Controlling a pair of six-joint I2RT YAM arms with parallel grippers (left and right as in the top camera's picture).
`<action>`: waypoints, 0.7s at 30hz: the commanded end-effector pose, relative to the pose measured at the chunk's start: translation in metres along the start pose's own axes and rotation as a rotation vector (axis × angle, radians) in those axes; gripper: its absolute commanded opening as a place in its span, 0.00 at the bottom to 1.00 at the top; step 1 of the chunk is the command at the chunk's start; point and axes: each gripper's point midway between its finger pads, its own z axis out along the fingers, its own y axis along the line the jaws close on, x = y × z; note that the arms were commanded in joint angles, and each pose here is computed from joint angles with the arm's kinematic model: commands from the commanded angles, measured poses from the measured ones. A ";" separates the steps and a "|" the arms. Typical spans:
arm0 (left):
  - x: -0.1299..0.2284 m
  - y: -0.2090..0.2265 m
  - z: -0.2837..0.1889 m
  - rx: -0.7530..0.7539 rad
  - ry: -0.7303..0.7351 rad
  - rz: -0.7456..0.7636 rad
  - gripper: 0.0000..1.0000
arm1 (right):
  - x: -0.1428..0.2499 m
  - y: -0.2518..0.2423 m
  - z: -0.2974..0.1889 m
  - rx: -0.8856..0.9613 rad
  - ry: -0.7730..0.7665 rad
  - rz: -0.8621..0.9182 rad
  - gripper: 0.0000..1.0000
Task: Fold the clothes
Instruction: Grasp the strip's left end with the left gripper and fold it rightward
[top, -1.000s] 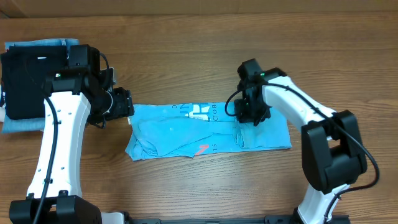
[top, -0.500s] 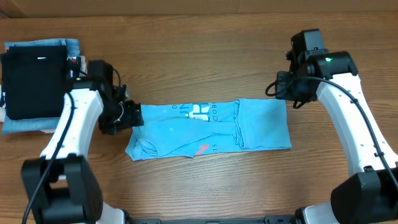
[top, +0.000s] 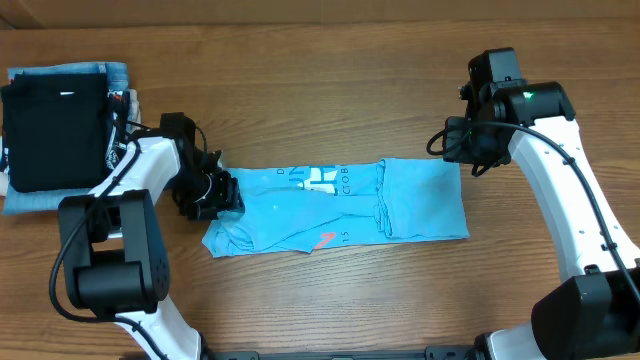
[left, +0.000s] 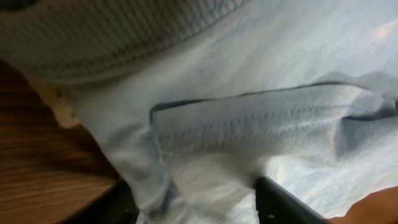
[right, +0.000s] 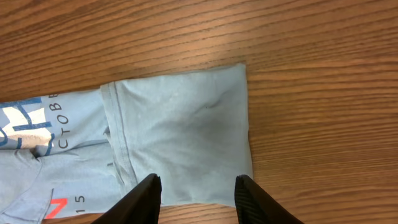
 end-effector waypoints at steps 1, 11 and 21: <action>0.010 -0.012 0.025 0.062 0.079 0.041 0.37 | -0.002 -0.003 -0.001 0.011 -0.005 -0.006 0.42; 0.004 -0.001 0.017 0.000 0.046 0.035 0.04 | 0.001 -0.004 -0.001 0.014 0.007 -0.006 0.42; -0.019 0.074 -0.077 -0.161 -0.141 -0.191 0.04 | -0.004 -0.026 -0.001 0.063 -0.005 0.042 0.42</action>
